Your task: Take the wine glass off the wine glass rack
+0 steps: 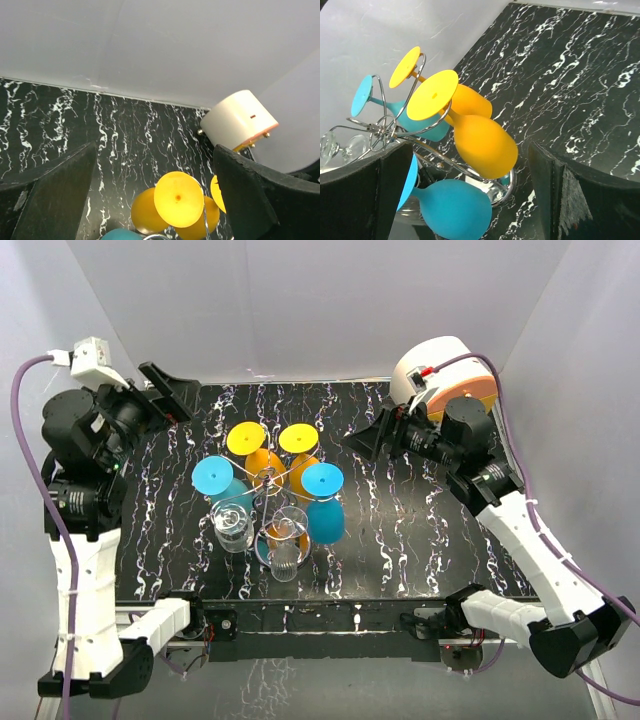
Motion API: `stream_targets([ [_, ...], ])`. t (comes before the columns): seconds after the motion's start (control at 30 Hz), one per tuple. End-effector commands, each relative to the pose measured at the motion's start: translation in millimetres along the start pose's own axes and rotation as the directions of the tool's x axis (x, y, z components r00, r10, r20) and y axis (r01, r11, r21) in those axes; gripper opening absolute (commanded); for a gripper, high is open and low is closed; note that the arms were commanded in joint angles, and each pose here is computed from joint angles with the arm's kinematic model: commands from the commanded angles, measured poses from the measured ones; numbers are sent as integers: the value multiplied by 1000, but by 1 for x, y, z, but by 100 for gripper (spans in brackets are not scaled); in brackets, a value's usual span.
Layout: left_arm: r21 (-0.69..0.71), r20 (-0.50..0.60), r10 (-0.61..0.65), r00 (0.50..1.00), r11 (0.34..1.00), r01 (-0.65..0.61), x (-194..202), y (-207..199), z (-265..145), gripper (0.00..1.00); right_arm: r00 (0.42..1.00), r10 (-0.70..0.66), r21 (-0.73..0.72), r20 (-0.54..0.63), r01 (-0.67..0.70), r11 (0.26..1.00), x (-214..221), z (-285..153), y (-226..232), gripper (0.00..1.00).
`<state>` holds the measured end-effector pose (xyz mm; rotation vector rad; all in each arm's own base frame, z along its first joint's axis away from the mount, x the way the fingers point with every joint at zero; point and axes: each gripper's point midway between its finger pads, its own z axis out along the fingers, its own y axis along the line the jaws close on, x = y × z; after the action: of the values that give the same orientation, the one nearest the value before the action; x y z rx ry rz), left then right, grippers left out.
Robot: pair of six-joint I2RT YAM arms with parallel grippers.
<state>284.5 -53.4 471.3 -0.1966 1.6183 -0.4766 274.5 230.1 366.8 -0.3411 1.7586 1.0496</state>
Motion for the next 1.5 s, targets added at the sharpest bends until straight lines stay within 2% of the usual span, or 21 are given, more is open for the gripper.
stream_targets([
  [0.0,98,-131,25,991,995,-12,17,-16,1,99,999,-21,-100,27,23,995,-24,-1,26,98],
  [0.23,129,-313,12,950,991,30,51,-19,-1,99,999,-24,-57,31,26,998,-24,5,15,98],
  [0.43,167,-382,-49,923,978,121,74,-29,-6,98,999,-17,-42,33,18,999,-19,8,9,98],
  [0.7,56,-512,-176,841,970,237,110,-17,3,81,998,-39,-31,48,41,999,-22,4,8,98],
  [0.87,34,-560,-214,801,959,280,123,-16,12,76,997,-55,-25,60,56,998,-24,2,8,98],
  [1.0,13,-609,-229,759,954,299,136,-13,18,67,996,-62,-19,63,64,998,-24,0,8,98],
  [1.47,60,-645,-244,724,929,366,146,-24,13,52,994,-81,-16,77,82,997,-26,-4,9,98],
])
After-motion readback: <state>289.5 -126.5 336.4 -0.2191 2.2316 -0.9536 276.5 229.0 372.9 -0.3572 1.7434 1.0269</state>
